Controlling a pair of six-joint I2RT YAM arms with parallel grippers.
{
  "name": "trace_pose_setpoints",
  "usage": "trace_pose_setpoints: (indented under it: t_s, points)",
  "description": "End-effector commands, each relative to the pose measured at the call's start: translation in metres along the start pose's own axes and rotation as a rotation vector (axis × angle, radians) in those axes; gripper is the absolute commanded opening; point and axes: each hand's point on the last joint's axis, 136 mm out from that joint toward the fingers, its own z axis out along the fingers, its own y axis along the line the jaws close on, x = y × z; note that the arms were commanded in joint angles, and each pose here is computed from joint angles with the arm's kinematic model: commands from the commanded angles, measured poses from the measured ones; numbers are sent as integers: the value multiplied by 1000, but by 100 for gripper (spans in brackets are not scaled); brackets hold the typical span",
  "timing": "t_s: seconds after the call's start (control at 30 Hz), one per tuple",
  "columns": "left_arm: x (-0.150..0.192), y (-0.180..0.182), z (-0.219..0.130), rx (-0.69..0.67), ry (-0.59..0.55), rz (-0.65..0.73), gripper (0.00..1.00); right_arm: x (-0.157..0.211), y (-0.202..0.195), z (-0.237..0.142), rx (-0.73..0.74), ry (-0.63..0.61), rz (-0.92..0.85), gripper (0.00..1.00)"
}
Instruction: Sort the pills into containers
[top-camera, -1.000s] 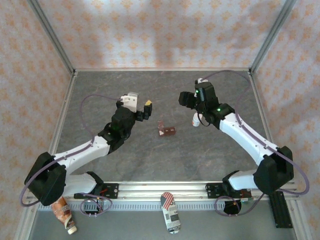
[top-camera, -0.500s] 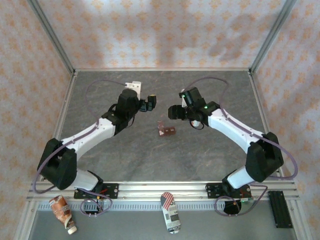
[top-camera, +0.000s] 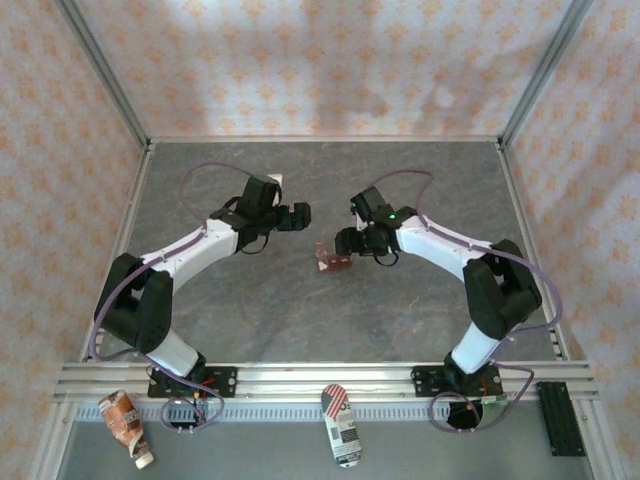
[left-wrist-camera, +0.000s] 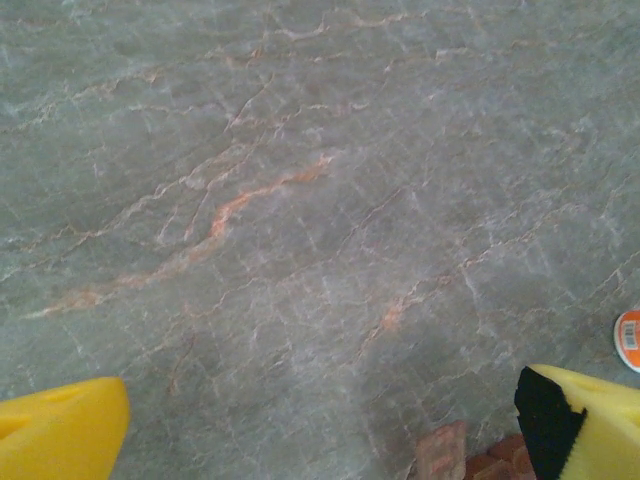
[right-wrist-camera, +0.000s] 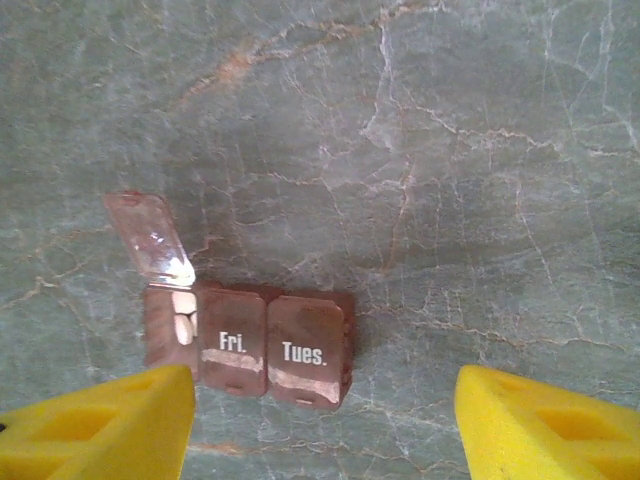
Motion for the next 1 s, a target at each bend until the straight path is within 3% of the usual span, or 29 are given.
trace_pose_setpoints:
  t_s: [0.0, 0.17, 0.5, 0.63, 0.9, 0.97]
  points:
    - [12, 3, 6, -37, 99, 35, 100, 15, -10, 10, 40, 52, -22, 69]
    - [30, 7, 19, -103, 220, 105, 94, 18, -15, 19, 64, 69, -21, 68]
    - [39, -1, 34, -140, 281, 185, 80, 22, -30, 29, 91, 87, 2, 68]
    - [42, -6, 40, -139, 303, 205, 69, 24, -34, 33, 92, 96, 11, 67]
    - [46, -17, 49, -116, 335, 224, 9, 25, -35, 37, 87, 100, 17, 67]
    - [47, -18, 51, -113, 341, 224, 0, 25, -34, 38, 84, 101, 19, 67]
